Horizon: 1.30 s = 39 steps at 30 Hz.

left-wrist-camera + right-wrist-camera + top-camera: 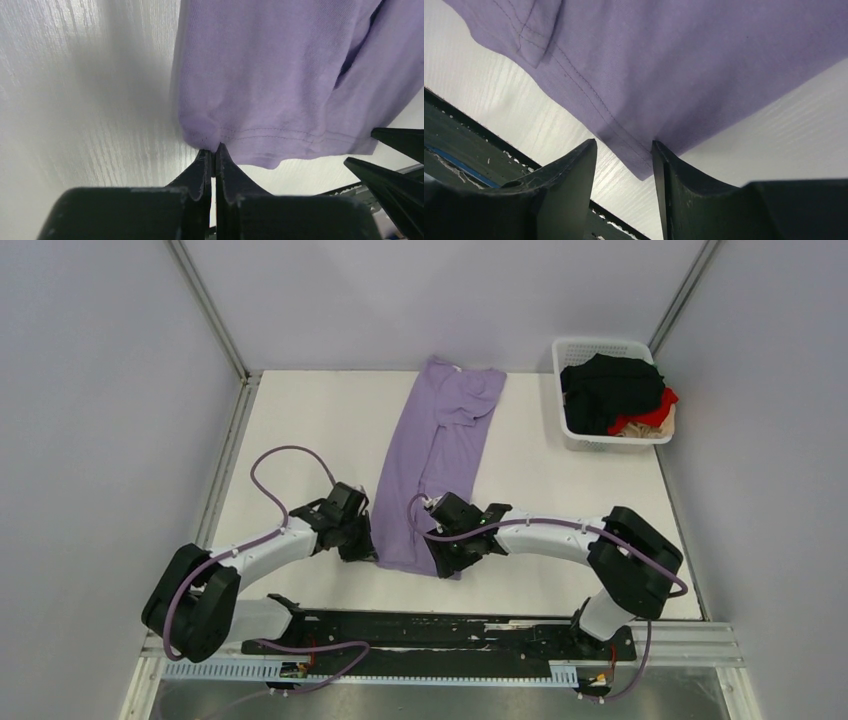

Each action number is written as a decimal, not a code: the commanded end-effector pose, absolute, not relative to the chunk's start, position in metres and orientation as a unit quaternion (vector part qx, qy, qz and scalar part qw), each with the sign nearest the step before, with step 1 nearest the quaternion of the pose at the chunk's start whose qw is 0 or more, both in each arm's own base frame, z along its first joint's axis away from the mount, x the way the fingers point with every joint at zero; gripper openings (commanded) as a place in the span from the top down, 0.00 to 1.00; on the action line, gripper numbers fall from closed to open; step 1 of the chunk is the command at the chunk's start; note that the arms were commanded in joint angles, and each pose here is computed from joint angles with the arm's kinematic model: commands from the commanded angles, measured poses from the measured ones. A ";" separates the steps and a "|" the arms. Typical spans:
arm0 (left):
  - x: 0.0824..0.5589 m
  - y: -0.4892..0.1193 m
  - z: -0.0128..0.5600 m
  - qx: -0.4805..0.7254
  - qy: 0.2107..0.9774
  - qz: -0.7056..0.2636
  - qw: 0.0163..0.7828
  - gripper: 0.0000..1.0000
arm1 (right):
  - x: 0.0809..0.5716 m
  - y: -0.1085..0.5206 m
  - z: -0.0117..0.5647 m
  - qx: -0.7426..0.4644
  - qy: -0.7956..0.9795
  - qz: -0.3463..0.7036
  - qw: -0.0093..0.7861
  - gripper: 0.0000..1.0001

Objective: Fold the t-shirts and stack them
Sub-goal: Grab the bottom of the folded rectangular tshirt with both arms, then fold the folded rectangular tshirt in 1/3 of the way

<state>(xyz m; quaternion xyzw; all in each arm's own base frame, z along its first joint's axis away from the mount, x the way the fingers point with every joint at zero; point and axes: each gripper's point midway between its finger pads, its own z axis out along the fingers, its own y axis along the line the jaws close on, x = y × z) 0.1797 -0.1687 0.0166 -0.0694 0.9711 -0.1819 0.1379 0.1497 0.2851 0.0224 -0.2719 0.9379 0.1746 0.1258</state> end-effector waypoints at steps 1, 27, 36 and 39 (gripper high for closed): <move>0.164 -0.156 0.007 -0.063 0.979 -0.155 0.115 1.00 | 0.138 0.264 0.000 -0.241 0.957 0.120 0.110 0.54; 0.140 -0.187 0.112 -0.056 0.910 -0.359 0.202 1.00 | 0.094 0.297 0.083 -0.276 0.929 0.205 0.138 1.00; 0.252 -0.209 0.143 -0.062 0.902 -0.298 0.308 1.00 | 0.208 0.270 0.110 -0.186 0.935 0.187 0.239 1.00; 0.287 -0.217 0.140 -0.061 0.908 -0.280 0.306 1.00 | 0.242 0.260 0.113 -0.171 0.934 0.178 0.256 1.00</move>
